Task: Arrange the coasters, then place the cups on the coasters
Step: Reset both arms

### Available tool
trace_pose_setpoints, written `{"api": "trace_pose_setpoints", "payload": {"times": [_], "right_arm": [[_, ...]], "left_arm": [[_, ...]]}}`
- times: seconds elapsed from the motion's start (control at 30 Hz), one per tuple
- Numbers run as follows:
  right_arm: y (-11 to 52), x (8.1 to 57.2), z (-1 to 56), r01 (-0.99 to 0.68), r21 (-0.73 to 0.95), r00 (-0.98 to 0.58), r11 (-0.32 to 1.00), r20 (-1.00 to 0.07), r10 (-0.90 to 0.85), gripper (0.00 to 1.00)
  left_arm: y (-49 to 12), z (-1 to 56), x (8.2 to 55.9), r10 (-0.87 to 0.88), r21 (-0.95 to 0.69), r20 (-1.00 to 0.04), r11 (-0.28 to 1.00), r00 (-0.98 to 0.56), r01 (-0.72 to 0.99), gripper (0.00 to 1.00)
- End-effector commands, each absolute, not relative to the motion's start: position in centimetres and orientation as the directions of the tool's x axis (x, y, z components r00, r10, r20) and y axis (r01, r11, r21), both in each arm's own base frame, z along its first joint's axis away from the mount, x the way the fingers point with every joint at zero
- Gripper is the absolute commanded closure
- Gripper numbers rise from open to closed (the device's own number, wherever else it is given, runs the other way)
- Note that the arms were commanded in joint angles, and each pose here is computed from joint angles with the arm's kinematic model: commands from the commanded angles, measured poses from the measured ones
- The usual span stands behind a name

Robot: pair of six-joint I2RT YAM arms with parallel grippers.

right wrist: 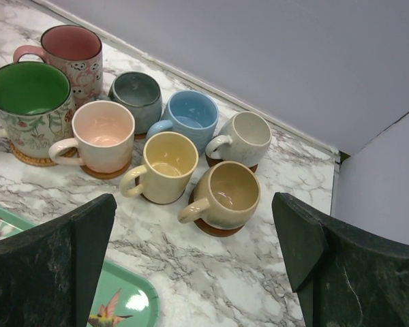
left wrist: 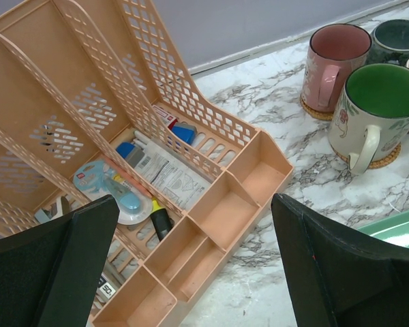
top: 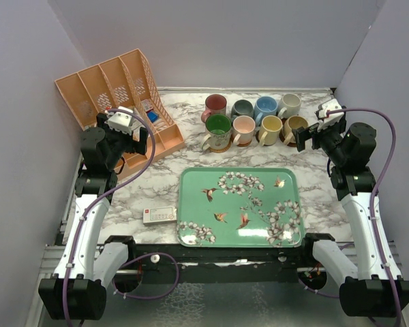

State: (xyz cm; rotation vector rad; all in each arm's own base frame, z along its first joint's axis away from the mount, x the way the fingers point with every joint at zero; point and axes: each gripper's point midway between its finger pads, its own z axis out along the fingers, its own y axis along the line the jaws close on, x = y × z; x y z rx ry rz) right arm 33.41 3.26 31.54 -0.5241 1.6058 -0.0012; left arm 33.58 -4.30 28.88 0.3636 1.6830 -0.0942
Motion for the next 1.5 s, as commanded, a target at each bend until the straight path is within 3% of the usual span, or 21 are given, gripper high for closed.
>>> {"api": "trace_pose_setpoints", "payload": {"times": [0.0,1.47], "right_arm": [[3.67,33.34,31.27,-0.353,-0.321,-0.003,0.879,-0.939,-0.344,0.00],[4.00,33.06,31.31,-0.372,-0.326,0.005,0.869,-0.937,-0.349,0.00]], "left_arm": [[-4.43,28.95,33.59,0.192,0.158,-0.978,0.939,-0.085,0.306,0.01],[-4.57,29.16,33.35,0.197,0.164,-0.977,0.934,-0.077,0.317,0.01]]}}
